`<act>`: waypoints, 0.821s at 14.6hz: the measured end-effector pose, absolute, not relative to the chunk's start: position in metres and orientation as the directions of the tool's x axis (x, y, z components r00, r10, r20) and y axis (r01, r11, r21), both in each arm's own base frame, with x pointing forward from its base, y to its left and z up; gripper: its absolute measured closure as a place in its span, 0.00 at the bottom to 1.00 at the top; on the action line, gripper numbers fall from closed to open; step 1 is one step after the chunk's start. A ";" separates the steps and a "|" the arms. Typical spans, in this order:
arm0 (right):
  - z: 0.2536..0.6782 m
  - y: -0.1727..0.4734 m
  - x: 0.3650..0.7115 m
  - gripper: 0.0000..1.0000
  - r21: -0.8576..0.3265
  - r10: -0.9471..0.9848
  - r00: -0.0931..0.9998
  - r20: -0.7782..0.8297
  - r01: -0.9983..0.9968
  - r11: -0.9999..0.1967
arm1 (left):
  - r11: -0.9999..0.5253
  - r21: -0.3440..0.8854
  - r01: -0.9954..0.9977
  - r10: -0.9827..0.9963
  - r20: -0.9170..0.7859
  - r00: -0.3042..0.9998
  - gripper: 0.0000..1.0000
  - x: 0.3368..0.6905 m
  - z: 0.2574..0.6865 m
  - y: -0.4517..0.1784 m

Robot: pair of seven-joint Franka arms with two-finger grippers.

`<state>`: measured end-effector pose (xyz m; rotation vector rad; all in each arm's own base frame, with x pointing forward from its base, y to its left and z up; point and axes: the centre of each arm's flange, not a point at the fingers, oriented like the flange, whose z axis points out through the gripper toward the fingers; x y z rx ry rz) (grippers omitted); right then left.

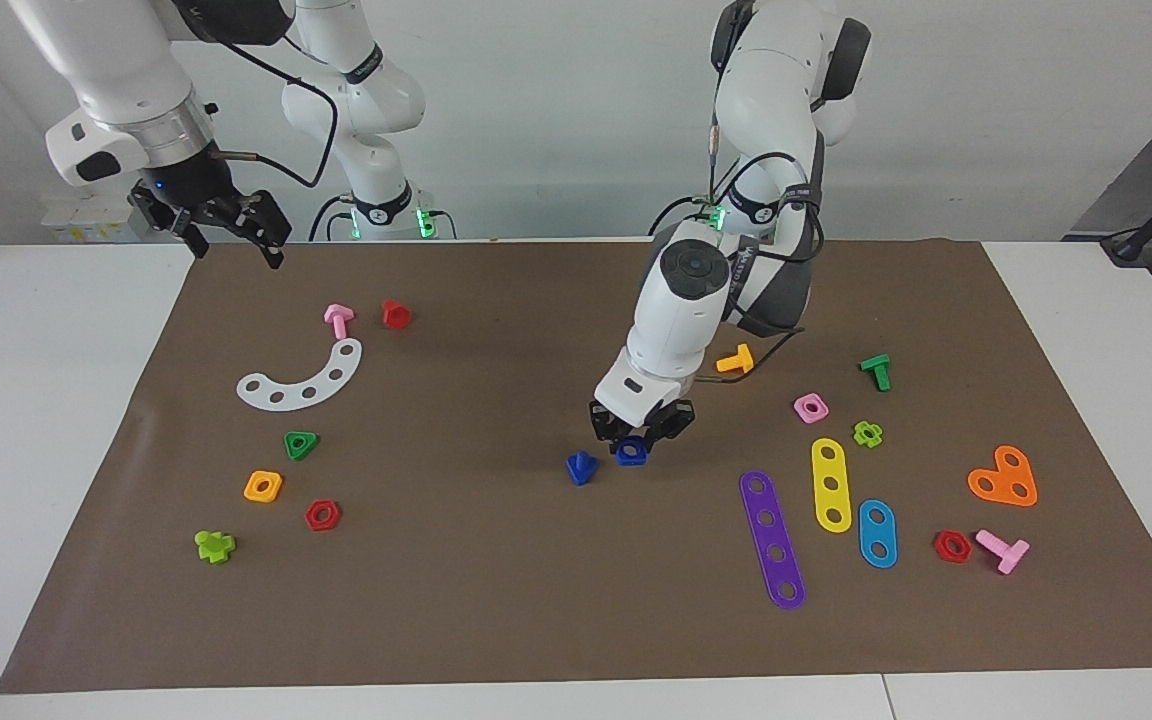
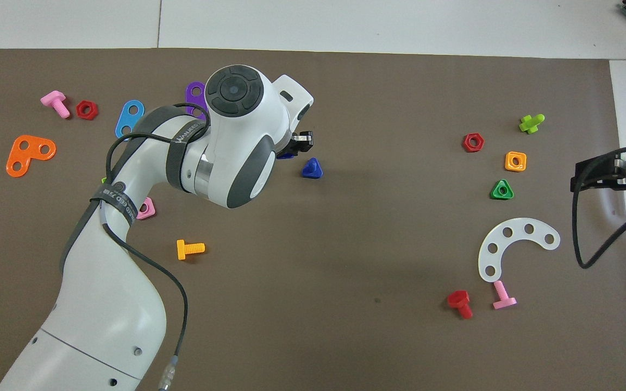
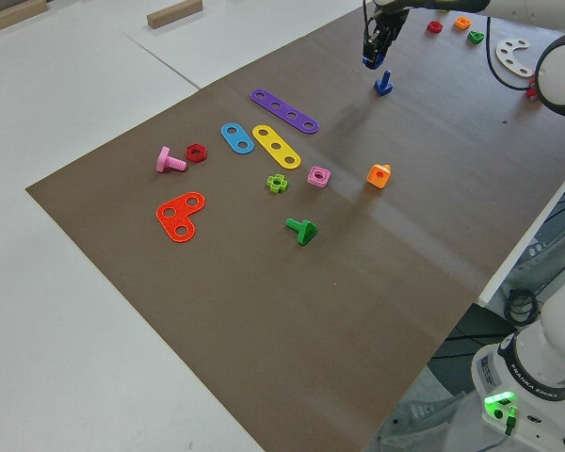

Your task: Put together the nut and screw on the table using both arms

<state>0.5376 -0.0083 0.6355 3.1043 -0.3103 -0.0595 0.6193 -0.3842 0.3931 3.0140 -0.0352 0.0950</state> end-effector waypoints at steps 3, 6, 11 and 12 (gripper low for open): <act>0.636 -0.008 0.538 0.00 0.025 -0.198 0.980 -0.036 -0.197 -0.980 | -0.990 0.129 -0.054 -0.045 0.072 0.996 0.53 0.615 0.391 -0.404; 0.636 -0.008 0.538 0.00 0.025 -0.198 0.980 -0.036 -0.197 -0.980 | -0.989 0.118 -0.086 -0.080 0.055 0.995 0.53 0.604 0.374 -0.427; 0.636 -0.008 0.538 0.00 0.025 -0.198 0.980 -0.036 -0.197 -0.980 | -0.991 0.095 -0.099 -0.098 0.019 0.995 0.53 0.606 0.350 -0.441; 0.636 -0.008 0.538 0.00 0.025 -0.198 0.980 -0.036 -0.197 -0.980 | -0.991 0.091 -0.101 -0.100 0.015 0.995 0.53 0.606 0.352 -0.441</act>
